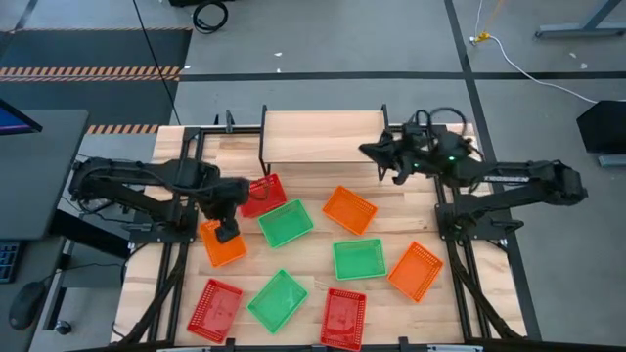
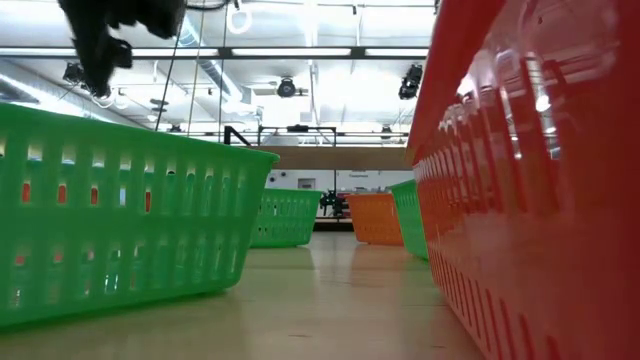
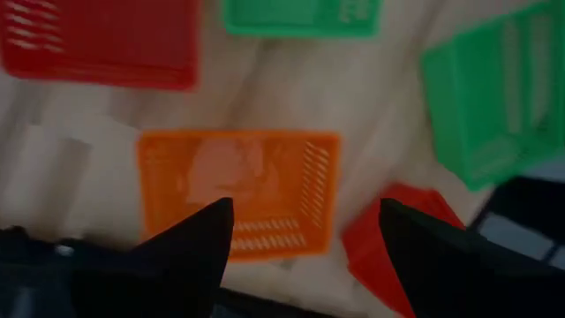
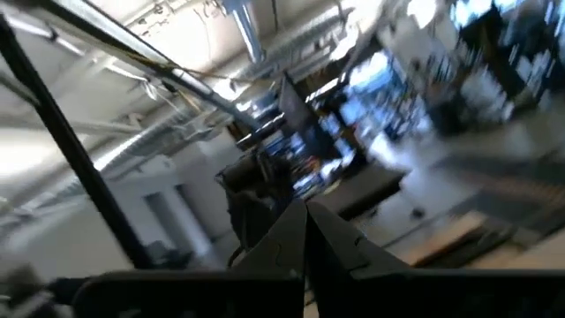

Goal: Stack baskets on shelf by color
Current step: Put the top left orange bin on the shelf

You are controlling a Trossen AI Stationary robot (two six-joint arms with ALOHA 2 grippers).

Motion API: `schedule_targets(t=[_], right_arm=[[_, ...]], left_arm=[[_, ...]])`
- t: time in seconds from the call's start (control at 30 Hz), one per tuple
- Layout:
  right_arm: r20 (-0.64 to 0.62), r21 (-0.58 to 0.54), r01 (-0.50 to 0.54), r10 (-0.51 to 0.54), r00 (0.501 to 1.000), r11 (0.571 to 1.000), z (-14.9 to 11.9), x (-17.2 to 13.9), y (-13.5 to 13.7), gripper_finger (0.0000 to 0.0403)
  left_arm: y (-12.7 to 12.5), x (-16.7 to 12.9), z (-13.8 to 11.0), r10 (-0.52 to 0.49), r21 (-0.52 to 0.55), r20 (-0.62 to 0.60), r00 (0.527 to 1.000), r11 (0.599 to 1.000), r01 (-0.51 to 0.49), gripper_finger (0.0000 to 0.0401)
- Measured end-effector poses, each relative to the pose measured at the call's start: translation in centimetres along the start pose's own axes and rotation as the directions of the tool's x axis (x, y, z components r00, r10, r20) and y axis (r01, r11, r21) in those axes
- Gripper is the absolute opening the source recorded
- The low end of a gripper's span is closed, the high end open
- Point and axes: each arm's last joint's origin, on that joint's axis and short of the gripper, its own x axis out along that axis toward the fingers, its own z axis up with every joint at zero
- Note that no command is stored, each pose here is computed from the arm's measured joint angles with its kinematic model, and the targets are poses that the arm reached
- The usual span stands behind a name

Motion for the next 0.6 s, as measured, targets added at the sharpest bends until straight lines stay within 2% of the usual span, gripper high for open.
schedule_targets(t=[0.2,0.3,0.4,0.53,0.6], right_arm=[[-0.076,0.063,0.055,-0.051,0.996,0.997,-1.9,1.4,-1.6,0.0014],[-0.095,0.176,0.072,-0.056,0.994,0.982,-2.6,2.0,-2.2,0.0014],[-0.073,0.255,0.026,-0.007,0.997,0.967,-2.8,2.5,-2.1,0.0014],[-0.051,0.212,-0.030,0.042,0.998,0.977,-3.1,3.0,-2.2,0.0017],[-0.032,0.171,-0.057,0.063,0.997,0.984,-3.2,3.2,-2.0,0.0027]], left_arm=[[-2.9,0.3,-2.0,-0.058,0.037,-0.026,0.998,0.998,0.059,0.0293],[-4.4,0.9,-3.0,-0.082,0.055,-0.017,0.997,0.995,0.083,0.0293],[-5.1,1.8,-4.0,-0.040,0.043,0.012,0.999,0.998,0.039,0.0293],[-5.2,3.4,-5.1,0.014,0.004,0.011,1.000,1.000,-0.014,0.0293],[-5.2,4.3,-5.4,0.005,-0.020,-0.002,1.000,1.000,-0.005,0.0293]])
